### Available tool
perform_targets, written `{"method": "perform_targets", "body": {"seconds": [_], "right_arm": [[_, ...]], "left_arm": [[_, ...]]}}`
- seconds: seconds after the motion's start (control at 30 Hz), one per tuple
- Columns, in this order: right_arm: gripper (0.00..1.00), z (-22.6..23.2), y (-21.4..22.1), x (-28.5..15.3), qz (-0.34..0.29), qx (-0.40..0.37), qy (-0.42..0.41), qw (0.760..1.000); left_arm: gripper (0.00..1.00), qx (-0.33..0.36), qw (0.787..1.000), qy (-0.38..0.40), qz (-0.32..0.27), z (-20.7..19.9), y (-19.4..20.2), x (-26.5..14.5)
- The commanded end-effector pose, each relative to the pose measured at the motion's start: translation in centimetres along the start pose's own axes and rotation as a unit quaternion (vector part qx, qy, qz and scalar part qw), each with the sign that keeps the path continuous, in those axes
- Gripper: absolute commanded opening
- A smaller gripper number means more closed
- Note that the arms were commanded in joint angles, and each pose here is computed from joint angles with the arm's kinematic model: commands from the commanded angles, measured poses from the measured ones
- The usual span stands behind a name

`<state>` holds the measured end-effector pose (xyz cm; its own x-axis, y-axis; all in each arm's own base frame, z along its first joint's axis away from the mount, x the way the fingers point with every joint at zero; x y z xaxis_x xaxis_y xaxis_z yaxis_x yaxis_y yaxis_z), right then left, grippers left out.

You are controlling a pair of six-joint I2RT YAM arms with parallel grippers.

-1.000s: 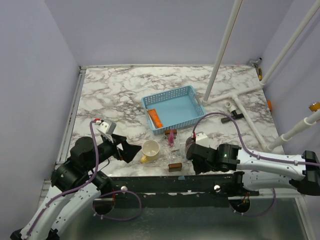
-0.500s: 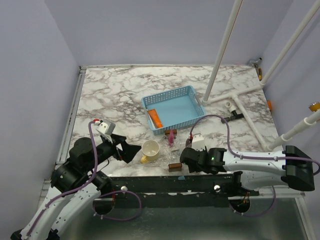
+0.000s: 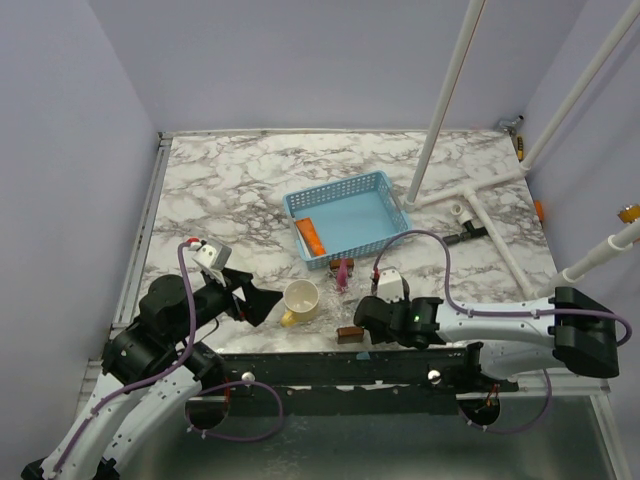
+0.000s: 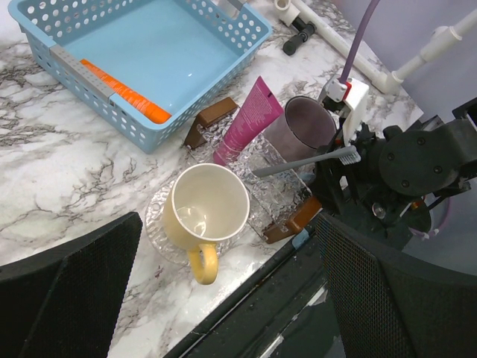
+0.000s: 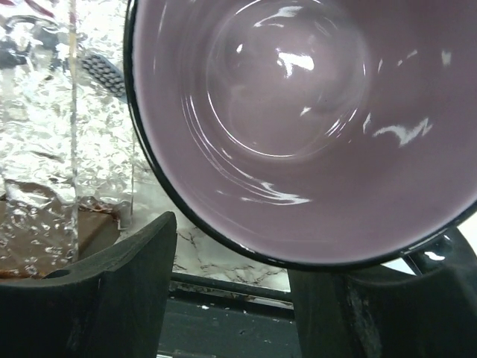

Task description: Prepare toiletry sets of a toothbrush and toothpaste on the tray

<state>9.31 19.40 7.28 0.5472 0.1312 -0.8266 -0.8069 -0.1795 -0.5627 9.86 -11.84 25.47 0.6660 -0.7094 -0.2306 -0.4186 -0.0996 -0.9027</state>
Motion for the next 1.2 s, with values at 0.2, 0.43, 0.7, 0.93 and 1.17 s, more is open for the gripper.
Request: {"method": "perform_targets", "body": {"seconds": [0.2,0.43,0.7,0.93,1.17], "right_arm": [[0.63,0.9,0.0,1.0,-0.008,0.011,0.0,1.0],[0.55,1.1,0.4,0.9,0.009,0.011,-0.005,1.0],[0.48,1.2,0.5,0.2,0.014,0.017,-0.024,0.999],[0.41,1.1,1.4,0.6,0.04,0.007,-0.016,0.999],[0.38,1.2,1.6,0.7,0.043,0.005,-0.021,0.999]], "left_arm": [[0.99,0.006,1.0,0.01,-0.001,-0.2,0.0,0.1],[0.99,0.006,1.0,0.01,-0.002,-0.2,0.0,0.1],[0.99,0.007,1.0,0.01,-0.004,-0.2,0.0,0.1],[0.99,0.007,1.0,0.011,-0.004,-0.2,0.0,0.1],[0.99,0.007,1.0,0.011,-0.005,-0.2,0.0,0.0]]}}
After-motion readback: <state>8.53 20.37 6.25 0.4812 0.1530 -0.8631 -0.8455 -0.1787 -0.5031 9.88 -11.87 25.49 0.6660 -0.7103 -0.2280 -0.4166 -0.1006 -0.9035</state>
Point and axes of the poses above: each gripper's point midway between its finger pads, its own x axis out along the fingers, its own z axis along the line the jaws close on, y = z × x, the point moved 5 cm from there along -x, back along the fingers, and after that the axes turned 2 degrees about x, right-handed, at the moved point
